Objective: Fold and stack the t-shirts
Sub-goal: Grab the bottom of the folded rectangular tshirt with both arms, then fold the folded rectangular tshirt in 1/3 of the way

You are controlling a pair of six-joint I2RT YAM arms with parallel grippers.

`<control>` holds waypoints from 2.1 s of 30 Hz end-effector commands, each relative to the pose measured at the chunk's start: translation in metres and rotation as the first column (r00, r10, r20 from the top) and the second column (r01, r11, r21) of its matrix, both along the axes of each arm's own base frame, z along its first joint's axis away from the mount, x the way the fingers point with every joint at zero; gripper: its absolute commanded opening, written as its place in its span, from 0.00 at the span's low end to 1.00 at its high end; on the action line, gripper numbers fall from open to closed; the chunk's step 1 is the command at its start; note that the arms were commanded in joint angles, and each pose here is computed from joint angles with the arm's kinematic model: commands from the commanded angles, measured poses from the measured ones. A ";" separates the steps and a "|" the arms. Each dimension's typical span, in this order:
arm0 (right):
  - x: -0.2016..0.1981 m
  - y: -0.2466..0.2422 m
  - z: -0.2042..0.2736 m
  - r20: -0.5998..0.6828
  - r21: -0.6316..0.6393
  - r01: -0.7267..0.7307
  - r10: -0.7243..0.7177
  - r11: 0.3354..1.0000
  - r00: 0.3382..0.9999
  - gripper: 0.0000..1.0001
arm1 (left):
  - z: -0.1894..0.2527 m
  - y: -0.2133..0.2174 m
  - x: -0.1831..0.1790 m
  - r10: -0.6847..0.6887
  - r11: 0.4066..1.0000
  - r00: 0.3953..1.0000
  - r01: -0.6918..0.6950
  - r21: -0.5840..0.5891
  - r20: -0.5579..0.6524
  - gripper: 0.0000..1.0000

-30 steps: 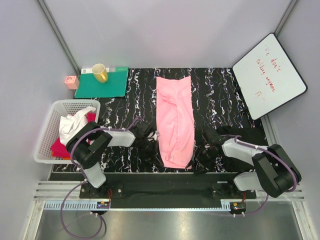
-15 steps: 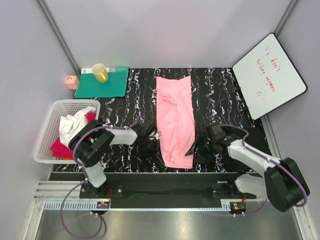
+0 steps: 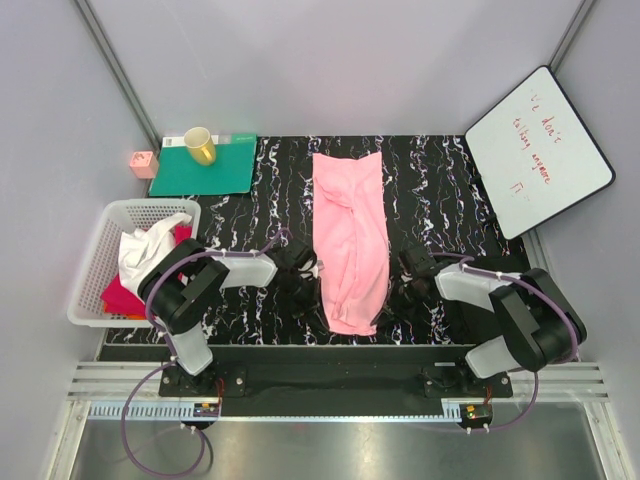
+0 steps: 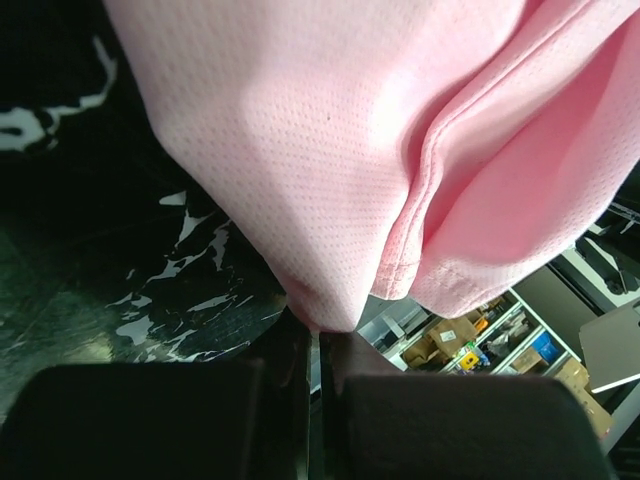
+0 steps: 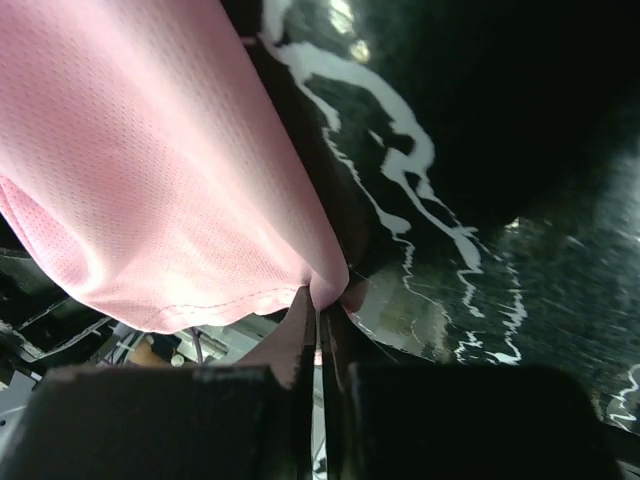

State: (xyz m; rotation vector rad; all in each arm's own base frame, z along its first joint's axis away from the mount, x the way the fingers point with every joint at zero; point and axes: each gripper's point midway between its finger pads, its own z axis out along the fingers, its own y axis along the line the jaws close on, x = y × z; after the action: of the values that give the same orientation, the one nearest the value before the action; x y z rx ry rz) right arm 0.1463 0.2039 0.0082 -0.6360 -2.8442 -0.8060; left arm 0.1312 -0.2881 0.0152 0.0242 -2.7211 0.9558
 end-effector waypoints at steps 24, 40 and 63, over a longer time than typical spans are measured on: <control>0.108 -0.005 0.106 0.362 -0.236 -0.134 0.215 0.963 0.907 0.00 | 0.128 0.017 0.098 -0.070 0.981 0.886 -0.024 0.195 0.459 0.00; 0.270 -0.006 0.111 0.461 -0.342 -0.135 0.291 0.930 0.839 0.00 | 0.132 0.027 0.234 0.031 0.962 0.869 -0.161 0.222 0.494 0.00; 0.322 0.016 0.150 0.580 -0.185 -0.163 0.241 0.969 0.778 1.00 | 0.124 0.072 0.226 0.028 0.966 0.875 -0.148 0.213 0.483 0.99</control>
State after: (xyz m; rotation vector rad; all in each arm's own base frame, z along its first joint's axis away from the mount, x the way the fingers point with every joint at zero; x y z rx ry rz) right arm 0.5004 0.1980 0.1295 -0.2503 -3.5574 -0.6574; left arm 0.3762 -0.2188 0.1280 0.0272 -3.3003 0.6559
